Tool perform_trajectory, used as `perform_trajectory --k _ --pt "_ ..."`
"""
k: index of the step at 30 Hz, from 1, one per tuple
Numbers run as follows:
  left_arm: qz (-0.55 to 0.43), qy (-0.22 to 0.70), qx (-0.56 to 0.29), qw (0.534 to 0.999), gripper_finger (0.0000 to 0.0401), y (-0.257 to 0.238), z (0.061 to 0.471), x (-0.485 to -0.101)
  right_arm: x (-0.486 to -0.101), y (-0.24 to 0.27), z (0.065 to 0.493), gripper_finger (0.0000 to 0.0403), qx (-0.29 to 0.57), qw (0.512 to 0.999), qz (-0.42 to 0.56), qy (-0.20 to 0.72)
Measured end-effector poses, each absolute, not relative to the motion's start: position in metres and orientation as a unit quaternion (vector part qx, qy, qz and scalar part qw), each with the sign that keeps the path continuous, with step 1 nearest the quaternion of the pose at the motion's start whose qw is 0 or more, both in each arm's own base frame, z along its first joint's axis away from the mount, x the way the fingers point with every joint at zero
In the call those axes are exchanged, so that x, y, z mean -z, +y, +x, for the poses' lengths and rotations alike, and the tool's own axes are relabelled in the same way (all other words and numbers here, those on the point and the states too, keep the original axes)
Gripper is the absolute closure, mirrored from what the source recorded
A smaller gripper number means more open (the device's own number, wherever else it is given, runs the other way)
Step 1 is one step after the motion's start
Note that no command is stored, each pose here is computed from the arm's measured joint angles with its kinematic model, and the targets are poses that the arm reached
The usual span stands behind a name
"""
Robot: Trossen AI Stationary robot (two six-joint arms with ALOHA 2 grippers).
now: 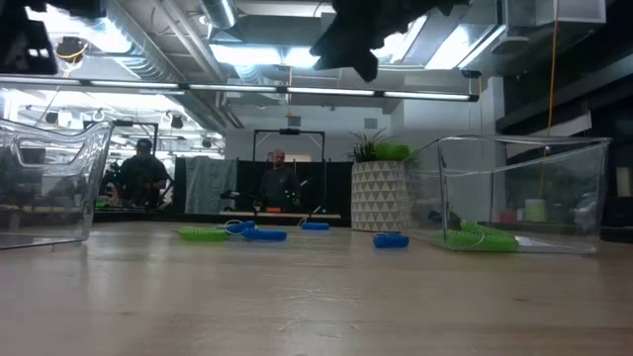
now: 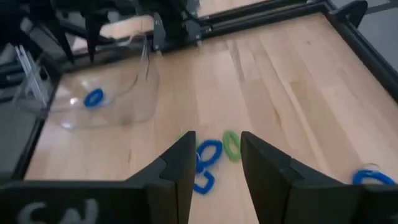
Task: Sort spring keychains
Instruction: Put the green spring keychain into the top transparent bin
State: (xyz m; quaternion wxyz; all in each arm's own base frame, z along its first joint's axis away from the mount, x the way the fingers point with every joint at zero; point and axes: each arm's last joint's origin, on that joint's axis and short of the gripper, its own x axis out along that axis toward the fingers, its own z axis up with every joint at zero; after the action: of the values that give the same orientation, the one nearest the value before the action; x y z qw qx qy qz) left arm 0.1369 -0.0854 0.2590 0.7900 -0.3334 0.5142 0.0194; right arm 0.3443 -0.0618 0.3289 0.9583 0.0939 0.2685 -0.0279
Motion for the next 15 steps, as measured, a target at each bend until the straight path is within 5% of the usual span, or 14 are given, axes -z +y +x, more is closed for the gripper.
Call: perform_trajectory --k 8,15 --pt "-0.34 0.473 -0.051 0.811 0.0282 -0.084 0.141 -0.261 -0.344 -0.055 0.31 0.0276 0.008 0.952 0.036 0.303" --pt "-0.333 0.454 -0.07 0.824 0.0287 -0.083 0.142 -0.261 -0.315 -0.049 0.278 0.0276 0.019 0.956 0.077 0.283"
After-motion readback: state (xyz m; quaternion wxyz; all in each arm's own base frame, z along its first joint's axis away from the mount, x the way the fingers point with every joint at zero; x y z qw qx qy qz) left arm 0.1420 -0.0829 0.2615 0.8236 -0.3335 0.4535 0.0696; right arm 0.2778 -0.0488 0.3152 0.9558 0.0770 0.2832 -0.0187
